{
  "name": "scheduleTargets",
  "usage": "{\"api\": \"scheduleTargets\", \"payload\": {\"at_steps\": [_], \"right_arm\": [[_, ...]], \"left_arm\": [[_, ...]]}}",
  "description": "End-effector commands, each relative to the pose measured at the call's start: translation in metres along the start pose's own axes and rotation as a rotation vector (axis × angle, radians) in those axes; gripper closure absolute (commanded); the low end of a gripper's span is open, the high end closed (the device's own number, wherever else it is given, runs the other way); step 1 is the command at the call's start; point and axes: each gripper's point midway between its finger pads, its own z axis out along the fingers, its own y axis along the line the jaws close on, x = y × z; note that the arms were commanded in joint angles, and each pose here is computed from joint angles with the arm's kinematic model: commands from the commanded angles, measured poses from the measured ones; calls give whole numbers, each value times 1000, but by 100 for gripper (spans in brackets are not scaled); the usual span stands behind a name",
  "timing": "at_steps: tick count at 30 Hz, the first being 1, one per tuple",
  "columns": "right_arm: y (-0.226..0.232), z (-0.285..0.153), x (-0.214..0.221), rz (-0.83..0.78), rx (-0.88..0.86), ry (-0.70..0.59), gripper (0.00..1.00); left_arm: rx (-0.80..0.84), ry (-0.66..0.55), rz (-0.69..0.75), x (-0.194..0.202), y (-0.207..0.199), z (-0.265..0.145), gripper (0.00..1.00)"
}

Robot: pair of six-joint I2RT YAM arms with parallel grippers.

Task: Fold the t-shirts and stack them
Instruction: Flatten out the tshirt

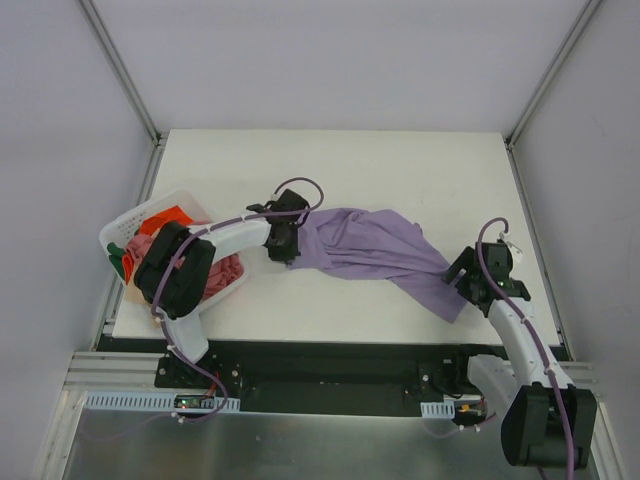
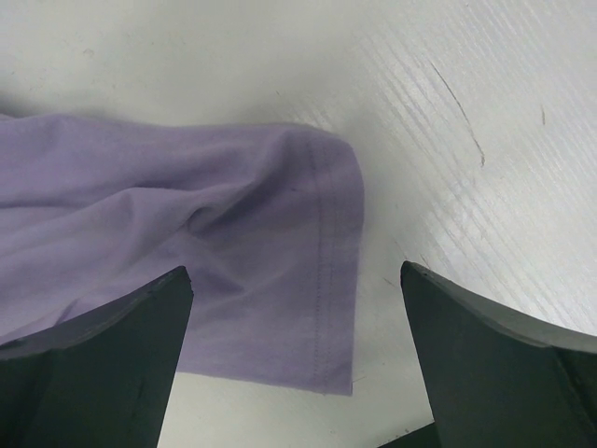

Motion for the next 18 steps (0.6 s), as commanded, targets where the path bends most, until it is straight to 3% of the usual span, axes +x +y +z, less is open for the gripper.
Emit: {"api": "scheduleTargets", "payload": {"at_steps": [1, 11, 18], "right_arm": [[-1, -12, -3, 24, -13, -16, 4], [-16, -46, 16, 71, -19, 8, 4], [-4, -58, 18, 59, -107, 28, 4]], "left_arm": [[50, -18, -6, 7, -1, -37, 100], [92, -273, -84, -21, 11, -105, 100], [76, -587, -202, -56, 39, -182, 100]]}}
